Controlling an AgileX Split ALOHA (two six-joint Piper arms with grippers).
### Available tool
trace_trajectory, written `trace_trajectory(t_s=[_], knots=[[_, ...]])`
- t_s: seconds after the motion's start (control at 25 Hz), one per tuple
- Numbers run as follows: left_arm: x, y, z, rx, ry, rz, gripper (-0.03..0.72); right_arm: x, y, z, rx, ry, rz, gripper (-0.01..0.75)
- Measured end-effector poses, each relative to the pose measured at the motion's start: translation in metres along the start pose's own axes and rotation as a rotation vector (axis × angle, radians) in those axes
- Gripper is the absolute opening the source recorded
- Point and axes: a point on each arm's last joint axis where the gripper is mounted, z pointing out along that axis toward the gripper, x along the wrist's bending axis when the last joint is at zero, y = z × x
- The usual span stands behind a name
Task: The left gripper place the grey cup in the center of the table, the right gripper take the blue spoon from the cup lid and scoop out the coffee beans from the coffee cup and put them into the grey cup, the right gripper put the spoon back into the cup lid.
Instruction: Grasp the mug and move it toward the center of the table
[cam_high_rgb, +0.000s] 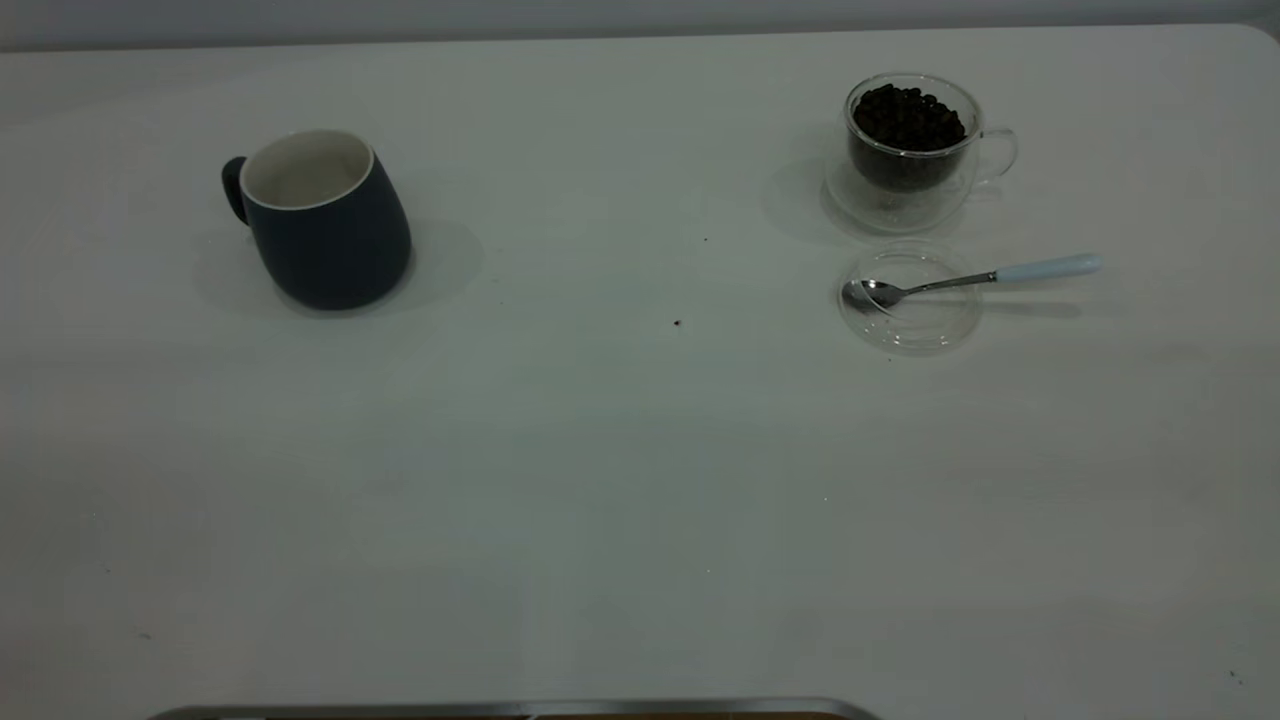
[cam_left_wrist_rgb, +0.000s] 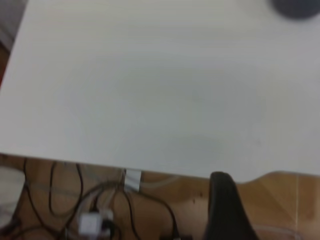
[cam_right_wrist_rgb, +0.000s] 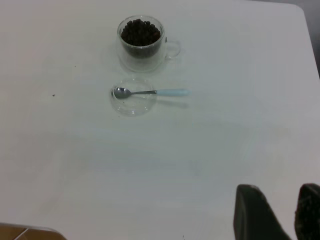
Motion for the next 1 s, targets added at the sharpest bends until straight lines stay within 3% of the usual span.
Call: trace_trajectory(t_s=[0.24, 0.6, 0.8, 1.0], knots=[[-0.005, 0.059, 0.035, 0.044, -0.005, -0.088, 0.510, 0.000, 0.000, 0.000, 0.000, 0.000, 0.000, 0.240], [-0.014, 0.147, 0.120, 0.165, -0.008, -0.081, 0.508, 0.000, 0.000, 0.000, 0.000, 0.000, 0.000, 0.240], [-0.019, 0.191, 0.171, 0.237, -0.010, -0.018, 0.508, 0.000, 0.000, 0.000, 0.000, 0.000, 0.000, 0.240], [-0.022, 0.216, 0.214, 0.278, -0.033, 0.168, 0.508, 0.000, 0.000, 0.000, 0.000, 0.000, 0.000, 0.240]])
